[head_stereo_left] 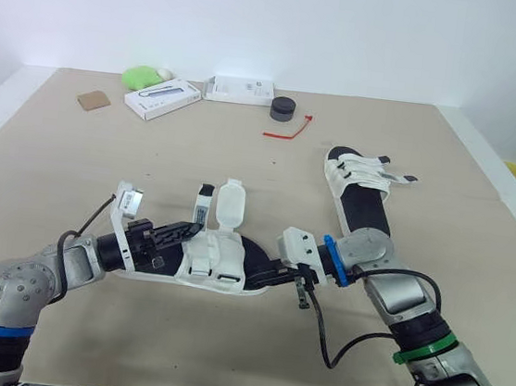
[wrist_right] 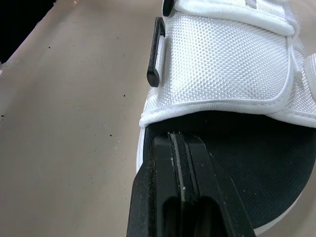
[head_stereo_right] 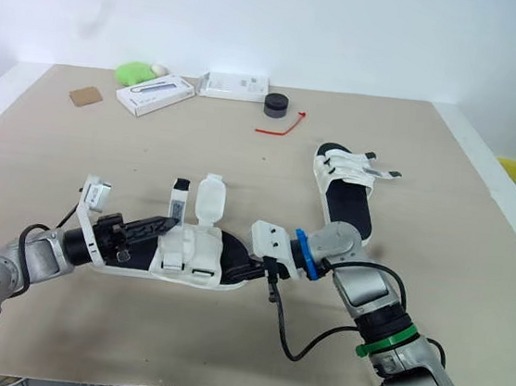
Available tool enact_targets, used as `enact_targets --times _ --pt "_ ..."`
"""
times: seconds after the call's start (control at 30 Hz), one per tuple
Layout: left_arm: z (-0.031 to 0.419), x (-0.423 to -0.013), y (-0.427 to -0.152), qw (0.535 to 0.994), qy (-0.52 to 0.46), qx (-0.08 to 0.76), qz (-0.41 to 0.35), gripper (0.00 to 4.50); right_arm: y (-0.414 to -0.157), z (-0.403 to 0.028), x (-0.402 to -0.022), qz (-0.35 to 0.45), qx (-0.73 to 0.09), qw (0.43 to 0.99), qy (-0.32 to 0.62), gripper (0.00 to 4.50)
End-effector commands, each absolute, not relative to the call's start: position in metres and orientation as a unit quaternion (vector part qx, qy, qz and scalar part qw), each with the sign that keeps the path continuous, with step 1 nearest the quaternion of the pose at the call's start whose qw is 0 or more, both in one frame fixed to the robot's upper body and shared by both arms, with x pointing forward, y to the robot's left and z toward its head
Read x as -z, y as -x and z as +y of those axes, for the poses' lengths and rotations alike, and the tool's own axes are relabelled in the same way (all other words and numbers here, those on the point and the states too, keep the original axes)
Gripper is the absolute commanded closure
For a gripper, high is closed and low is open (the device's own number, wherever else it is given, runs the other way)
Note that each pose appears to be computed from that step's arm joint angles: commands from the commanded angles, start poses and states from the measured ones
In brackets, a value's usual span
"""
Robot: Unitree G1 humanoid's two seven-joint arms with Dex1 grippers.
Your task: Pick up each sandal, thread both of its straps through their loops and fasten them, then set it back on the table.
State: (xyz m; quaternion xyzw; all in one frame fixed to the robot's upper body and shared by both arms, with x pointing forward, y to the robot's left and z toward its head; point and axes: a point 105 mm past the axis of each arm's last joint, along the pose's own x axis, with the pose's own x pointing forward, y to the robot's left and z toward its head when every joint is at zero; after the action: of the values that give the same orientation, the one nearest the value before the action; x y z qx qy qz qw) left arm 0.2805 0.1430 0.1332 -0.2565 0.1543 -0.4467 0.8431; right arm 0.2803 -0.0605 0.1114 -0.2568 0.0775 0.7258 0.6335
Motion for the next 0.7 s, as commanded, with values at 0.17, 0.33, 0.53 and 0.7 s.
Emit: enact_targets --times 0.17,0.33,0.53,0.7 --pt "0.15 -0.128 -0.285 0.854 0.23 0.436 0.165 4.47 -0.278 -0.061 -0.116 0.071 -0.727 0.63 0.265 4.5" --pt "0.152 -0.138 -0.287 0.856 0.216 0.449 0.141 3.75 -0.277 -0.062 -0.115 0.072 -0.727 0.629 0.266 4.5" --pt "0.158 -0.156 -0.288 0.864 0.16 0.465 0.107 1.5 -0.278 -0.062 -0.115 0.071 -0.727 0.628 0.267 4.5" --pt "0.165 -0.173 -0.29 0.868 0.072 0.484 0.079 1.23 -0.278 -0.061 -0.114 0.07 -0.728 0.627 0.268 4.5"
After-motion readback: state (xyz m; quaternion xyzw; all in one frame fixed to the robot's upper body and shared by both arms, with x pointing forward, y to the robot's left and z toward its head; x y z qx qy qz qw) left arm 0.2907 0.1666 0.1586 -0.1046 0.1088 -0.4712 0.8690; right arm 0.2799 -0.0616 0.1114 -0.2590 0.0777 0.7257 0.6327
